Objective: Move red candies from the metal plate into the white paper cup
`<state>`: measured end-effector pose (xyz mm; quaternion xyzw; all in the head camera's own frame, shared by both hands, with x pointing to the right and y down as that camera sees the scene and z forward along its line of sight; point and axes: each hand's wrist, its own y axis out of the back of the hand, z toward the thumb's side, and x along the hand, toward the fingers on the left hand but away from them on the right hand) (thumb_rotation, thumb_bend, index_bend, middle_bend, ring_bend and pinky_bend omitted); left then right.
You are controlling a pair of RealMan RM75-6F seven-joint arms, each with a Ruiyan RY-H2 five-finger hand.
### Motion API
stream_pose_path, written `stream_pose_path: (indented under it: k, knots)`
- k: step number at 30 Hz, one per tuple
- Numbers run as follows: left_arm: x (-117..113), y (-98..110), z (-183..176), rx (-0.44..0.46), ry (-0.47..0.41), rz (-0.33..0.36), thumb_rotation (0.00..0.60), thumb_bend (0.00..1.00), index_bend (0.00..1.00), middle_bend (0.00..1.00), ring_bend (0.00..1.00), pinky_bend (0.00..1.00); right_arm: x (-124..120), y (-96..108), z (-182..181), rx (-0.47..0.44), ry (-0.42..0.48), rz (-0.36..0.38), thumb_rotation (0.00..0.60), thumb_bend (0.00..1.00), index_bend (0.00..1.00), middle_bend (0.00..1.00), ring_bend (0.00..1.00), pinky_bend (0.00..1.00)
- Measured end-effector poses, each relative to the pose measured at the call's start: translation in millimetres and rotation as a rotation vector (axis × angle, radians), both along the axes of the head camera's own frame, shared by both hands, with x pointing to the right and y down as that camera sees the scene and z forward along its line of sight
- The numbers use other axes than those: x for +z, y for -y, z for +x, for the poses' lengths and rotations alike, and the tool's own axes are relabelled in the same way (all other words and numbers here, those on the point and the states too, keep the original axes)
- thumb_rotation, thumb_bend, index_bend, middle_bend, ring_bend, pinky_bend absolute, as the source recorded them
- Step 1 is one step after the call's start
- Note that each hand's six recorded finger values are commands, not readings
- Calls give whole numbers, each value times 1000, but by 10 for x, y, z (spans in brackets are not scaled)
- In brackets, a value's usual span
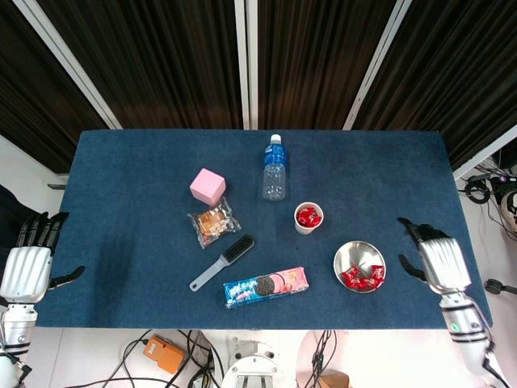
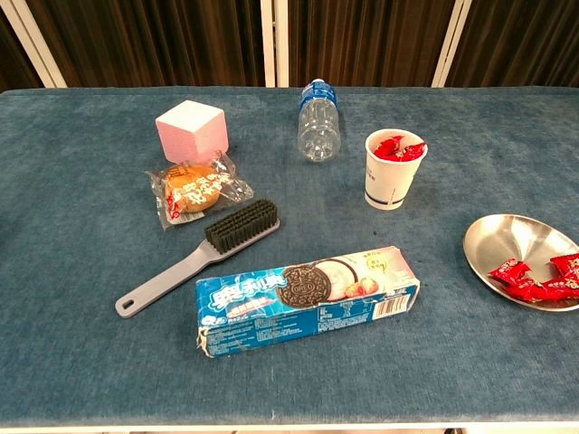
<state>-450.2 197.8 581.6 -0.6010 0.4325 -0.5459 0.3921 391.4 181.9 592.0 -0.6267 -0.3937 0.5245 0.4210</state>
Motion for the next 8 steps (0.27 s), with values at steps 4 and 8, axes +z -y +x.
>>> stream_pose_path:
  k: [4, 8]
  knots:
    - [19, -31, 15, 0, -5, -9, 600, 0, 55, 95, 0, 0, -125, -462, 387, 129, -9, -34, 600, 431, 0, 39, 0, 0]
    - [40, -45, 40, 4, -13, -12, 600, 0, 55, 95, 0, 0, -202, -692, 583, 191, 1, -51, 600, 431, 0, 39, 0, 0]
